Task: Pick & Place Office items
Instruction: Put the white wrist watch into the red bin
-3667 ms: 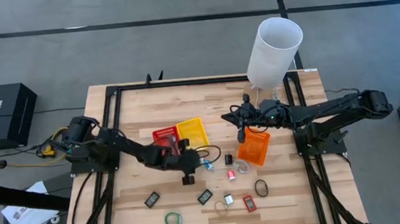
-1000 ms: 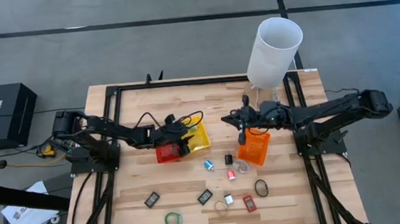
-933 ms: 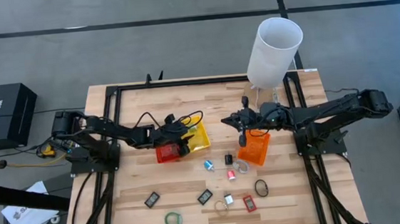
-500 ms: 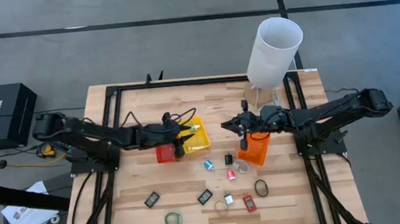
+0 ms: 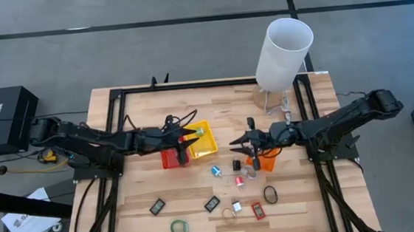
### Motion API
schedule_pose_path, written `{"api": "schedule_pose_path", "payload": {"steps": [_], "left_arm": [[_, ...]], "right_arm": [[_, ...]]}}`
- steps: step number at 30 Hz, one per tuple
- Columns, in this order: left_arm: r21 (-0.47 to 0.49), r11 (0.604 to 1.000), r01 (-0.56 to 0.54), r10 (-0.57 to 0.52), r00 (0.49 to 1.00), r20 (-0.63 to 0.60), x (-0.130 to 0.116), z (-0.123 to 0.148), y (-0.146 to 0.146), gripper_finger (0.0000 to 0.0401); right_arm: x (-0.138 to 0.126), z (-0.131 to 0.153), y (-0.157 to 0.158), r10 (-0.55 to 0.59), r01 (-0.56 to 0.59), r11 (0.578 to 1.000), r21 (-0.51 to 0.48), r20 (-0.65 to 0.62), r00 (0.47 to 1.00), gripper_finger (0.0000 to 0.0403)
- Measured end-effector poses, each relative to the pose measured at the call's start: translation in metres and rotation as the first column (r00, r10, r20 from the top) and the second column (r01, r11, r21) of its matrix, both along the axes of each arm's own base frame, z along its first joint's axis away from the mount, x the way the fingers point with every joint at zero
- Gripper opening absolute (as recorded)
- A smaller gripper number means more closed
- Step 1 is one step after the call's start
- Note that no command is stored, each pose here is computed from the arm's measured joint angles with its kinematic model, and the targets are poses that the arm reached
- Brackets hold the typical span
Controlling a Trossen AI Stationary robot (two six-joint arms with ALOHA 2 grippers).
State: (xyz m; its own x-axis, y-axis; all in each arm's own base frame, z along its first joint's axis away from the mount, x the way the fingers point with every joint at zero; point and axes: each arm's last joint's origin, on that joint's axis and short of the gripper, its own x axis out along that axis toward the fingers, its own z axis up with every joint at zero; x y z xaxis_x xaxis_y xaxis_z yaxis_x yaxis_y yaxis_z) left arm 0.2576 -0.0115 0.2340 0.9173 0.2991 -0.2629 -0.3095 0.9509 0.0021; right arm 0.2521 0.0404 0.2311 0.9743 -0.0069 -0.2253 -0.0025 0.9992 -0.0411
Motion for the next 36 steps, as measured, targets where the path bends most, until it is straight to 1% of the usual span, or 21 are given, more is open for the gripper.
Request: {"api": "schedule_pose_path", "payload": {"steps": [2,5,7,11,14,16,19,22,23,26,28,31,34,36], "left_arm": [[0.000,1.000,-0.009,0.009,1.000,-0.002,0.000,0.000,0.002,0.0132],[0.000,1.000,-0.024,0.024,1.000,0.001,0.000,0.000,0.006,0.0131],[0.000,0.999,-0.033,0.033,0.999,0.007,0.000,0.001,0.009,0.0130],[-0.001,0.999,-0.049,0.049,0.999,0.015,0.001,0.001,0.013,0.0130],[-0.001,0.998,-0.056,0.056,0.998,0.018,0.001,0.002,0.014,0.0129],[-0.002,0.998,-0.056,0.056,0.998,0.022,0.001,0.002,0.014,0.0129],[-0.002,0.998,-0.056,0.056,0.998,0.023,0.001,0.002,0.014,0.0131],[-0.002,0.998,-0.056,0.056,0.998,0.024,0.001,0.002,0.014,0.0131],[-0.002,0.998,-0.056,0.056,0.998,0.025,0.001,0.002,0.014,0.0131],[-0.002,0.998,-0.056,0.056,0.998,0.026,0.001,0.002,0.014,0.0129],[-0.002,0.998,-0.056,0.056,0.998,0.026,0.001,0.002,0.014,0.0128],[-0.002,0.998,-0.056,0.056,0.998,0.030,0.001,0.003,0.014,0.0127],[-0.002,0.998,-0.056,0.056,0.998,0.030,0.001,0.003,0.014,0.0127],[-0.003,0.998,-0.056,0.056,0.998,0.031,0.001,0.003,0.014,0.0127]], "right_arm": [[0.005,0.001,0.004,0.010,-0.010,1.000,0.006,0.030,0.999,0.0085],[0.010,-0.007,0.007,0.017,-0.017,1.000,0.005,-0.005,1.000,0.0085],[0.017,-0.009,0.010,0.014,-0.013,0.999,0.034,-0.033,0.999,0.0085],[0.031,-0.017,0.017,0.012,-0.001,0.997,0.071,-0.159,0.987,0.0085],[0.039,-0.021,0.025,0.015,0.007,0.997,0.074,-0.288,0.958,0.0085],[0.044,-0.022,0.031,0.010,0.024,0.997,0.080,-0.395,0.919,0.0085],[0.045,-0.021,0.042,-0.001,0.050,0.996,0.073,-0.552,0.834,0.0085],[0.046,-0.020,0.054,-0.016,0.085,0.994,0.073,-0.662,0.750,0.0085],[0.046,-0.021,0.058,-0.020,0.094,0.993,0.071,-0.689,0.724,0.0085],[0.047,-0.022,0.070,-0.024,0.109,0.992,0.067,-0.738,0.675,0.0085],[0.046,-0.026,0.077,-0.025,0.115,0.991,0.062,-0.775,0.631,0.0085],[0.044,-0.033,0.086,-0.001,0.121,0.989,0.083,-0.819,0.574,0.0085],[0.038,-0.041,0.090,-0.020,0.197,0.976,0.092,-0.863,0.504,0.0085],[0.034,-0.047,0.091,-0.050,0.252,0.965,0.073,-0.892,0.450,0.0085]]}}
